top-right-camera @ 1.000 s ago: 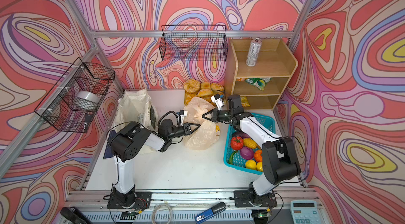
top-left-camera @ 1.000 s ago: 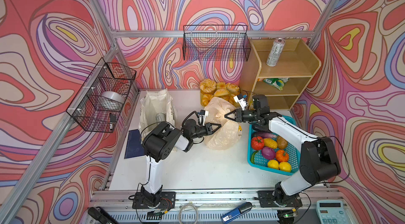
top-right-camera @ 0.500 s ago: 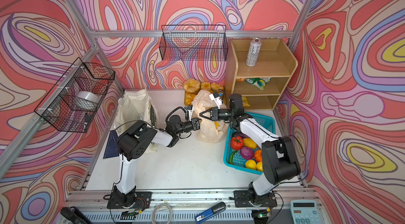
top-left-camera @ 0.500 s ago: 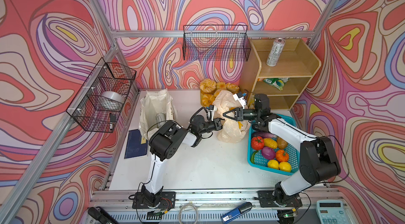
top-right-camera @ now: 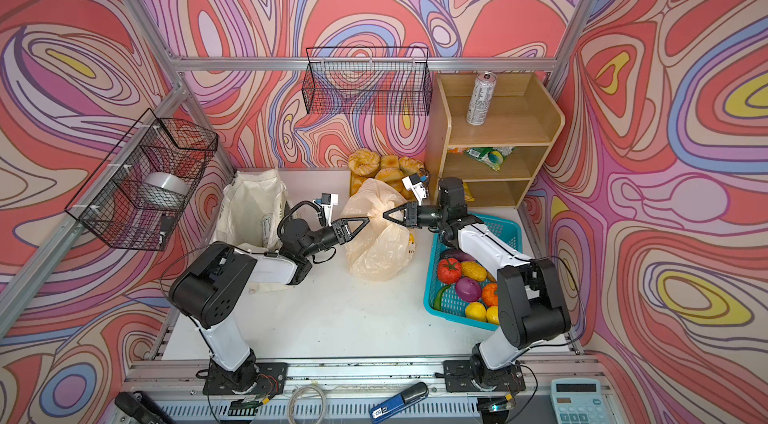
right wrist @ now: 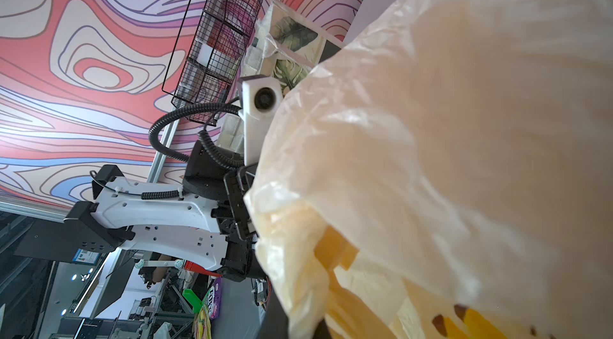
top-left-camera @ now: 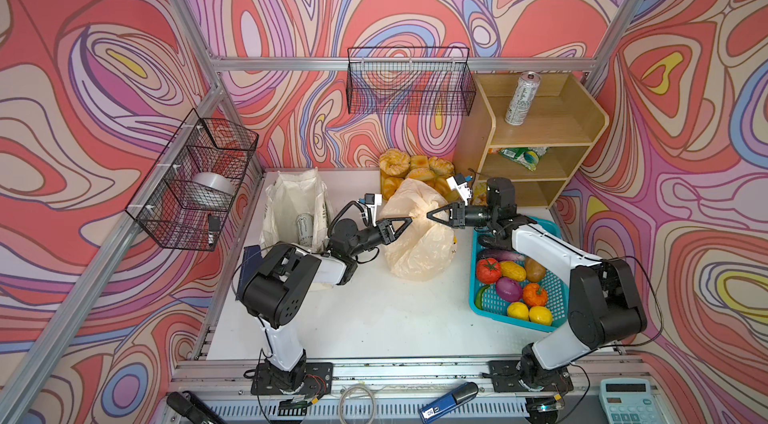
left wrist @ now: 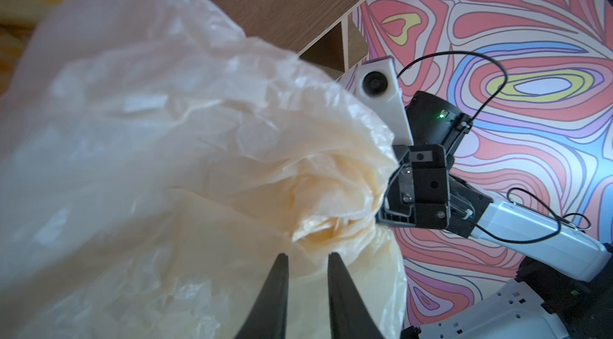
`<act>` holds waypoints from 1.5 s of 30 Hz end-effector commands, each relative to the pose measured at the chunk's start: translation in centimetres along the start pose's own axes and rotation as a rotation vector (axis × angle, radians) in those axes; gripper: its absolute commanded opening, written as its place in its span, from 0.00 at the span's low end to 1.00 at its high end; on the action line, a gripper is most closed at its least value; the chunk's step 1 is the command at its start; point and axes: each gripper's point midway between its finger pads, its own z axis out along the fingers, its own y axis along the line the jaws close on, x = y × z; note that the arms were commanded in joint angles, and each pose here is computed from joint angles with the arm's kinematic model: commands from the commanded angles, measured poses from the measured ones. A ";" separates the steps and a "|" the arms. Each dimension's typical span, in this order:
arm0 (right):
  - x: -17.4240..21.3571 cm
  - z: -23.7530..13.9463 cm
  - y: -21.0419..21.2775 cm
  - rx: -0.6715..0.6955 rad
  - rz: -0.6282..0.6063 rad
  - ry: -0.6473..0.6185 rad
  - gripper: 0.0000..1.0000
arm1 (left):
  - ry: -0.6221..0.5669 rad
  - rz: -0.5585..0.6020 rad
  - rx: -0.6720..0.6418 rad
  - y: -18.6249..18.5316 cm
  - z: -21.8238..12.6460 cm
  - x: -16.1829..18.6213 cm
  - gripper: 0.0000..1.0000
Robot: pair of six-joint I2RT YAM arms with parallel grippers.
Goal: Place the mixed food into the grocery bags and tie them
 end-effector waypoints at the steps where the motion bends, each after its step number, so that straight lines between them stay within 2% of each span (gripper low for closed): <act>1: -0.1 -0.3 0.8 -0.019 -0.027 -0.006 0.00 | -0.041 0.064 0.051 -2.1 -0.4 -1.4 0.27; 13: 0.1 -0.4 1.0 -0.023 -0.031 -0.008 0.00 | -0.072 0.048 0.050 -1.6 0.7 -2.7 0.28; 19: 0.2 -0.5 1.1 -0.027 -0.030 -0.008 0.00 | -0.057 0.048 0.085 -2.1 1.8 -3.2 0.24; 23: 0.2 -0.5 1.1 -0.027 -0.034 -0.011 0.00 | -0.052 0.037 0.075 -1.5 2.2 -2.7 0.24; 32: 0.0 -0.5 1.0 -0.018 -0.032 -0.018 0.00 | -0.083 0.021 -0.017 1.0 0.9 -1.5 0.25; 38: 0.0 -0.5 0.8 -0.014 -0.030 -0.019 0.00 | -0.061 0.022 0.004 0.5 1.1 -1.2 0.21; 45: -0.1 -0.4 0.7 -0.010 -0.027 -0.019 0.00 | -0.006 0.021 0.059 -0.6 2.5 -0.2 0.21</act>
